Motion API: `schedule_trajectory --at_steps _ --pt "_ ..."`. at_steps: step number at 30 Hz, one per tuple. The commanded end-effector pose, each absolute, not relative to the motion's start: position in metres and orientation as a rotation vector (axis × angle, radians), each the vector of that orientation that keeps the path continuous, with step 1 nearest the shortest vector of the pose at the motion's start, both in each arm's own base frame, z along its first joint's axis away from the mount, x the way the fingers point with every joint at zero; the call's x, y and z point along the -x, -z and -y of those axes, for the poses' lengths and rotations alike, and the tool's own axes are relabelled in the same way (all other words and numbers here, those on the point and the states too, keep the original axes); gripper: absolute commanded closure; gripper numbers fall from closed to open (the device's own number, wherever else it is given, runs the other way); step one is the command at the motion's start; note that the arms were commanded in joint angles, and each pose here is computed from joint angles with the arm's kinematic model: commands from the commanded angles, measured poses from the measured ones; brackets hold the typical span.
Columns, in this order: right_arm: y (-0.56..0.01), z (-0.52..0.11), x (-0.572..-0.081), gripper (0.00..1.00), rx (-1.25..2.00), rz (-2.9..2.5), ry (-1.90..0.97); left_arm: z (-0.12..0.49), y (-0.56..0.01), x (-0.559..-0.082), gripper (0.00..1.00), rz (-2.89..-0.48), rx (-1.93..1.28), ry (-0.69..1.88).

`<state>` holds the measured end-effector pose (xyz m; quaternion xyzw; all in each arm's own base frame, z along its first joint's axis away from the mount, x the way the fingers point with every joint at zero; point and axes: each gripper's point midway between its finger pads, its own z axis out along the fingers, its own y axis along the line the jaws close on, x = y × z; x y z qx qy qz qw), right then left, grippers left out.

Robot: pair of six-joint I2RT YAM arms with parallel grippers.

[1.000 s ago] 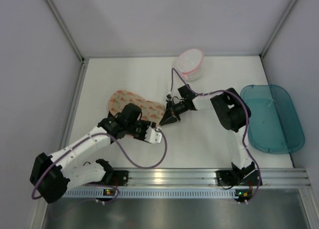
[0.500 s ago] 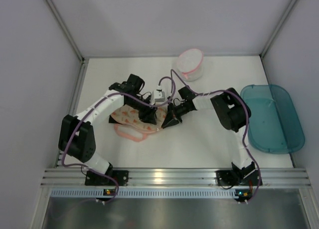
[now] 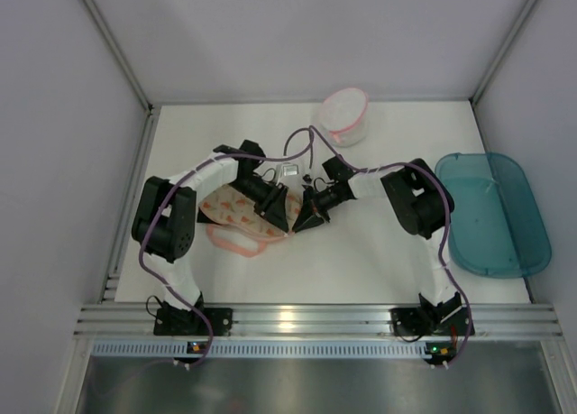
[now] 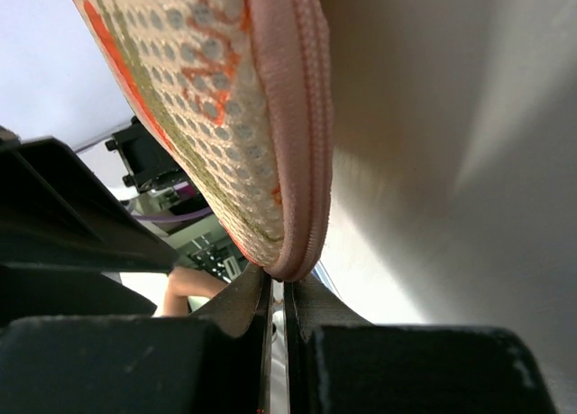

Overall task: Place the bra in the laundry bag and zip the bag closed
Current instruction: Zip the laundry bag at the center of the board.

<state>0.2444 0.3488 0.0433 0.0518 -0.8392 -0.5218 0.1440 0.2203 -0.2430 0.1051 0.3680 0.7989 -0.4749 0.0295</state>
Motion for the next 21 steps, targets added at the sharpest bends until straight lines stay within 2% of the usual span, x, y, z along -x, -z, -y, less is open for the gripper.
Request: schedule_trajectory --at_steps 1,7,21 --pt "-0.069 -0.354 -0.253 1.00 -0.218 2.434 1.585 0.247 -0.124 -0.237 0.59 -2.488 -0.992 1.530" --pt "-0.071 -0.354 -0.254 1.00 -0.209 2.433 1.592 0.238 -0.098 -0.257 0.59 -2.587 -0.944 1.319" --pt "-0.075 -0.354 -0.253 1.00 -0.189 2.422 1.598 0.238 -0.072 -0.268 0.59 -2.641 -0.910 1.274"
